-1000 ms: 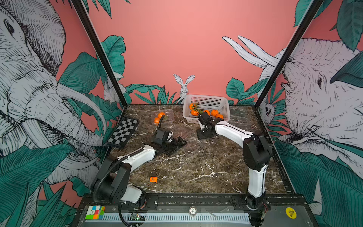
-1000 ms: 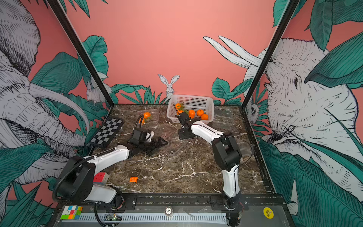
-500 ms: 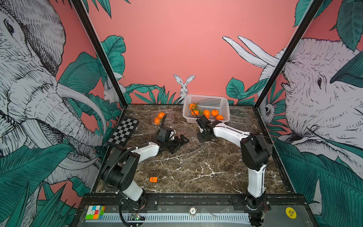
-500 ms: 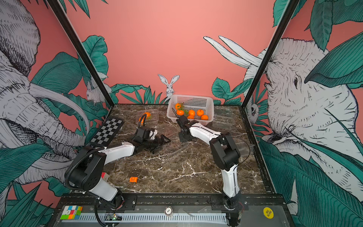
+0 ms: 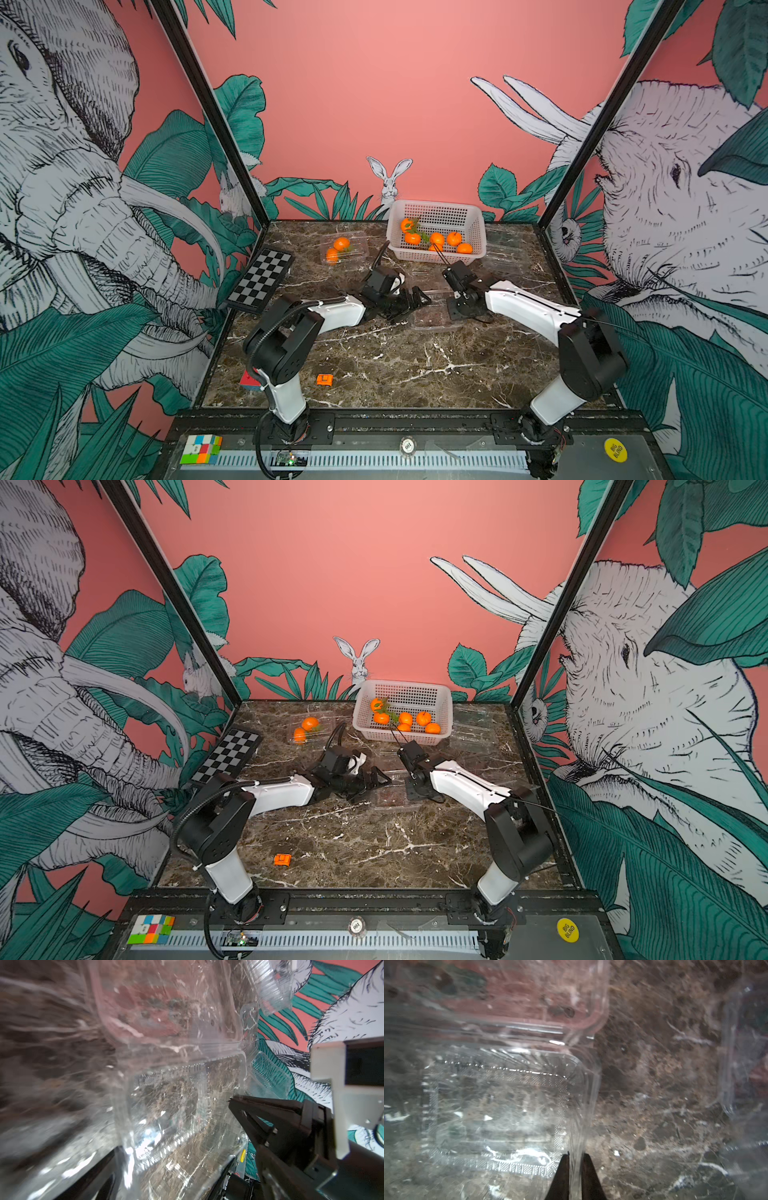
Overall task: Take oranges out of containers
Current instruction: Move the packing box to the center of the board.
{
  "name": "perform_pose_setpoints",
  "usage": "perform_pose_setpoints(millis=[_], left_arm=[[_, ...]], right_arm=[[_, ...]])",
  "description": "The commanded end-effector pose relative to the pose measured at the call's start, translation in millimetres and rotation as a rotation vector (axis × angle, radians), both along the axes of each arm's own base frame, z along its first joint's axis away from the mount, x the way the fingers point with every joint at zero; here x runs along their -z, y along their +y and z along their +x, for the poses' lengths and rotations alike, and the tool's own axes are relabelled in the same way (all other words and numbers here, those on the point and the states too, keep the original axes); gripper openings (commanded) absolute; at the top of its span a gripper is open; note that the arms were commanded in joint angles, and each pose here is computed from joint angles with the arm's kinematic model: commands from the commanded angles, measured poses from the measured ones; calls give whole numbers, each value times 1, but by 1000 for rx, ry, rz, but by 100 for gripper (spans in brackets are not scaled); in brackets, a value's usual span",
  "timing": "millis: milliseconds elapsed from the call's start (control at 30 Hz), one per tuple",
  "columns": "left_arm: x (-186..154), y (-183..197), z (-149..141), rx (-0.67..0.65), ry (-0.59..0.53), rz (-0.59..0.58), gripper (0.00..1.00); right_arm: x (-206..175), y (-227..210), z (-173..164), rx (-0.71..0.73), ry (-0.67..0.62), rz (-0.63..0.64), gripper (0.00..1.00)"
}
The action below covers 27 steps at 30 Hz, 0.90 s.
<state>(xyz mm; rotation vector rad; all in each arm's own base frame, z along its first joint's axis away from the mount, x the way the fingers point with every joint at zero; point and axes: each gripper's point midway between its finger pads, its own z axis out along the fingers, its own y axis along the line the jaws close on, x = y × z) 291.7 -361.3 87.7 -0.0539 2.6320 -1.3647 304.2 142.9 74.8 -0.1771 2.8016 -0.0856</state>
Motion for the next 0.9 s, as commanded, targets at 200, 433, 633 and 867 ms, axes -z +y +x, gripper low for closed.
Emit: perform_pose_setpoints(millis=[200,433,633,867], left_arm=[[-17,-68,8,85,-12,-64,99],[-17,-56,13,103,-32,17,99],[-16,24,20,48,-51,173,99],[-54,130,40,-36,-136,350,99]], right_arm=[[-15,-69,-8,176,-5,-6,13],[-34,-63,6,149,-31,27,27],[-78,-24,24,95,-144,228,57],[-128,54,45,-79,-281,366,91]])
